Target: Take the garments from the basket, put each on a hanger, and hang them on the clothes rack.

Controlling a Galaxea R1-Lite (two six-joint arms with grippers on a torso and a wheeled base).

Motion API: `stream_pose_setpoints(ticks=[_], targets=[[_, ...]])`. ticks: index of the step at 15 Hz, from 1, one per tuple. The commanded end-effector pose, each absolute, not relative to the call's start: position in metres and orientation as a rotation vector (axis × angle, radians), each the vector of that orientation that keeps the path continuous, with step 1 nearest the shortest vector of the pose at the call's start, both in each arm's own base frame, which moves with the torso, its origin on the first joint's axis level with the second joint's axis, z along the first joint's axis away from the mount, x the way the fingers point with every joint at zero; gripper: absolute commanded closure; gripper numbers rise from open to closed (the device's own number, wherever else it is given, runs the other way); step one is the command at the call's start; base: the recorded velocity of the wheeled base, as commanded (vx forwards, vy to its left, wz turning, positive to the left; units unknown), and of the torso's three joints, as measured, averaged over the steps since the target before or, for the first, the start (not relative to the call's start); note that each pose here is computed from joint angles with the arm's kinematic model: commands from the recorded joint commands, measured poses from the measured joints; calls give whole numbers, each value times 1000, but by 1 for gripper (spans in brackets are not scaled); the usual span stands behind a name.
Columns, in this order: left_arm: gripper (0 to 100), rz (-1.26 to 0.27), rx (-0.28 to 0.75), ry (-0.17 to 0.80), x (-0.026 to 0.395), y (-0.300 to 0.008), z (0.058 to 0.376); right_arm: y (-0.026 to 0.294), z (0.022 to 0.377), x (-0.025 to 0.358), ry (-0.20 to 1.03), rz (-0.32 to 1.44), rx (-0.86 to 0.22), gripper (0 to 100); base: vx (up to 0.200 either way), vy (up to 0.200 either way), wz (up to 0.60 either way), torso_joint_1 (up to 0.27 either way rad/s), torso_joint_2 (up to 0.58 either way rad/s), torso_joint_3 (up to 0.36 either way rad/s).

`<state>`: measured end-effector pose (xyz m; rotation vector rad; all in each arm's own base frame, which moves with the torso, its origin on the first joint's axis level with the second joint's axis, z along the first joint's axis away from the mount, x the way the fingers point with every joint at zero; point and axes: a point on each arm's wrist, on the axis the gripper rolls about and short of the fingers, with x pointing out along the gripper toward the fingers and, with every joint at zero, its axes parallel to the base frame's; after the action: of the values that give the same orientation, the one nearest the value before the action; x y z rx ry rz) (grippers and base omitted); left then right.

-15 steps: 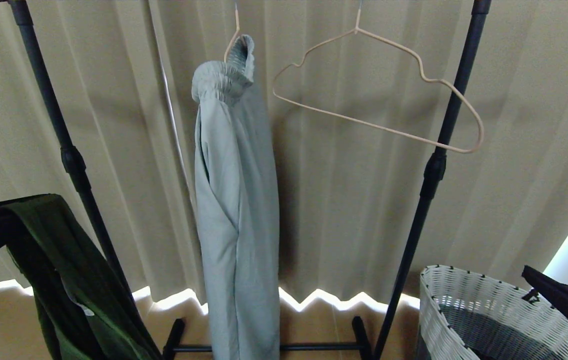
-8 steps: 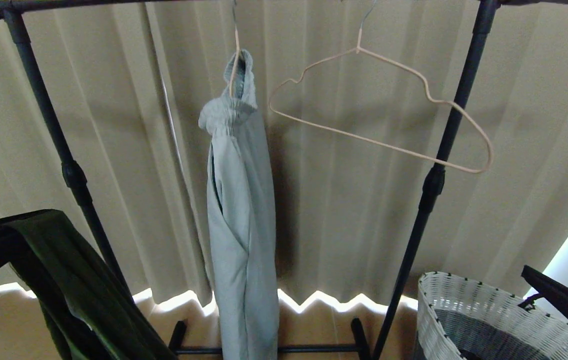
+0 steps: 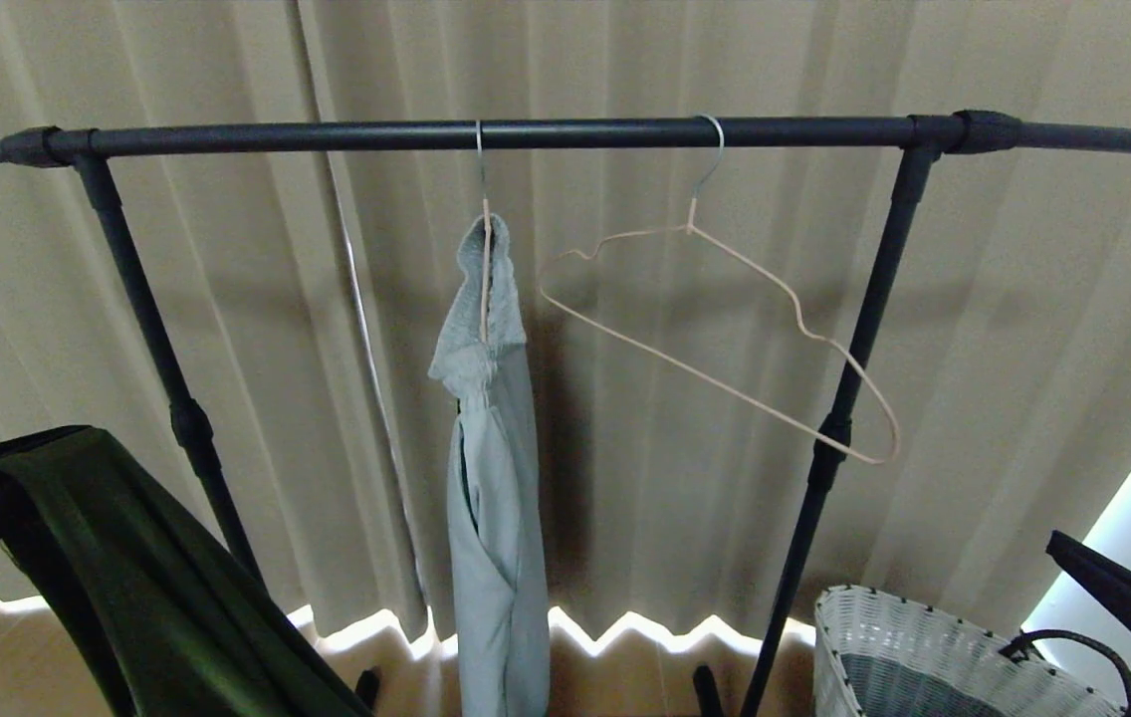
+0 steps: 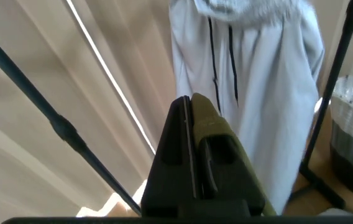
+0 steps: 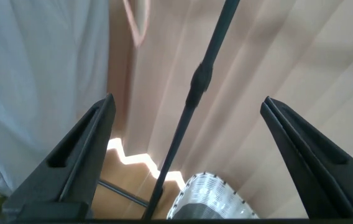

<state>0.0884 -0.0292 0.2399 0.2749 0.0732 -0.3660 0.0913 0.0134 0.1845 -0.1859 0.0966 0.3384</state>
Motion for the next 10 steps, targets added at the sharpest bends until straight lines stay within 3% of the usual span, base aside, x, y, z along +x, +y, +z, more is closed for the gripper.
stream_pose_setpoints(ticks=[1,5,10], targets=[[100,-366,276,82,89,-29,237,14,184,92,98,340,-186,0,0,0,0,207,-466,-286],[100,-363,275,59,91,-30,236,13,180,88,105,338,-192,0,0,0,0,195,-454,-269],[100,-355,316,16,91,-30,230,13,180,87,100,337,-192,0,0,0,0,36,-80,-48]])
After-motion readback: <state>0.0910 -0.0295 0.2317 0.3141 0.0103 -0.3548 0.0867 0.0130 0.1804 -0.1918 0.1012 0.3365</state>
